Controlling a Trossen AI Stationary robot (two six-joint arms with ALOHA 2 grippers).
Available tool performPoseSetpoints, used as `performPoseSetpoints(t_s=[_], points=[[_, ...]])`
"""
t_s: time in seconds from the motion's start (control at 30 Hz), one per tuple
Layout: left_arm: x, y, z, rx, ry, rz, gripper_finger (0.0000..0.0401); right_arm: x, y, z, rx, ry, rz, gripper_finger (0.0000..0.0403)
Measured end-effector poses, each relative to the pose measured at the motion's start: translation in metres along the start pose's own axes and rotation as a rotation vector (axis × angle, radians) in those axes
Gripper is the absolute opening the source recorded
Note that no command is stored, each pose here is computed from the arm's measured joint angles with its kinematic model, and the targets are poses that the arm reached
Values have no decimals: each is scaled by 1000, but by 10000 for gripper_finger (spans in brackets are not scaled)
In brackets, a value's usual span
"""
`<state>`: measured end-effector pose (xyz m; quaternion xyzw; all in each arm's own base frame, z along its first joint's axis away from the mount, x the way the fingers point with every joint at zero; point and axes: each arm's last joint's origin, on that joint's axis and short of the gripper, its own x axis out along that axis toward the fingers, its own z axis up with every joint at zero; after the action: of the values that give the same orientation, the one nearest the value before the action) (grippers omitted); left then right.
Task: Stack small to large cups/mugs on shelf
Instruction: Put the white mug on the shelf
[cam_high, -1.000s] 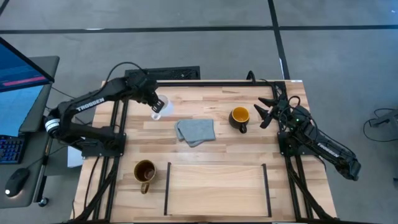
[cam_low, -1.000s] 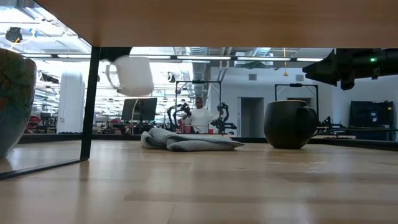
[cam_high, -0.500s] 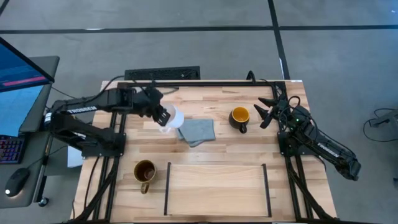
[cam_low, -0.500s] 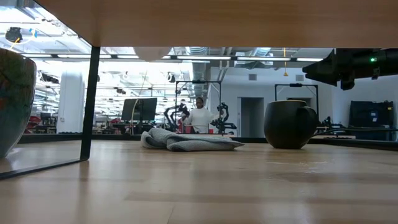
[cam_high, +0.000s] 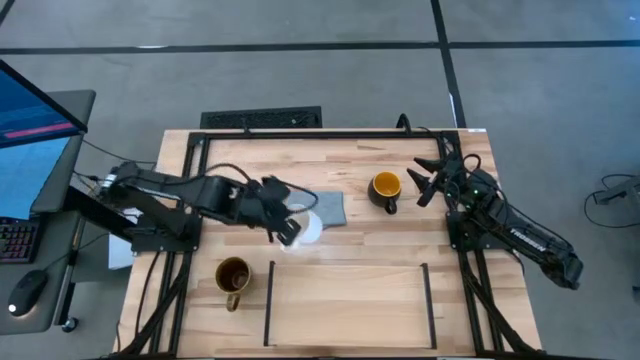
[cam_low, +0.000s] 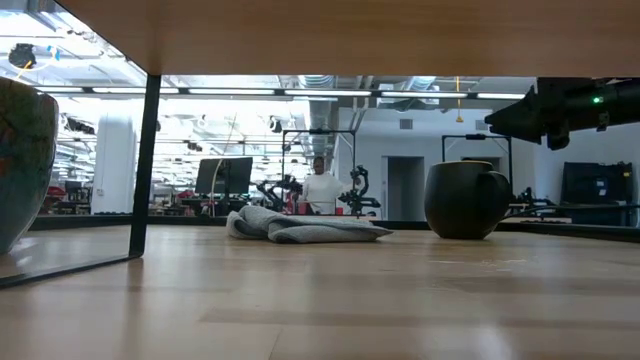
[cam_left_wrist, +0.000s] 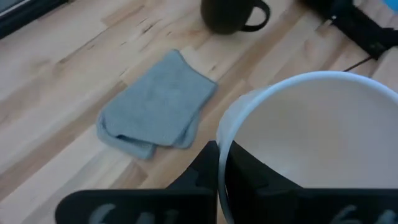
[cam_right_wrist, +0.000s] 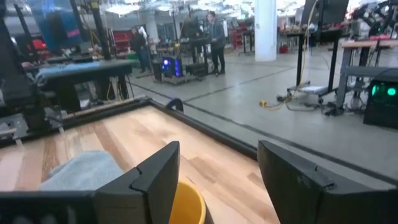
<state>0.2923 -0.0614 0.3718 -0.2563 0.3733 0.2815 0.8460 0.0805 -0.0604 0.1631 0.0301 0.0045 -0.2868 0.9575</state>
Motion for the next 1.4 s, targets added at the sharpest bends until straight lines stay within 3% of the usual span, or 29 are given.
performPoseSetpoints(t_s=[0.3, 0.57, 0.77, 1.4], points=[[-2, -50, 4, -71, 166, 183, 0, 4, -1, -5, 8, 58, -3, 240], [7, -84, -1, -168, 218, 114, 0, 5, -1, -6, 58, 78, -6, 240], [15, -99, -24, -205, 275, 127, 0, 5, -1, -6, 60, 78, -5, 240], [-8, -128, -88, -411, 347, 139, 0, 5, -1, -7, 60, 81, -5, 240]])
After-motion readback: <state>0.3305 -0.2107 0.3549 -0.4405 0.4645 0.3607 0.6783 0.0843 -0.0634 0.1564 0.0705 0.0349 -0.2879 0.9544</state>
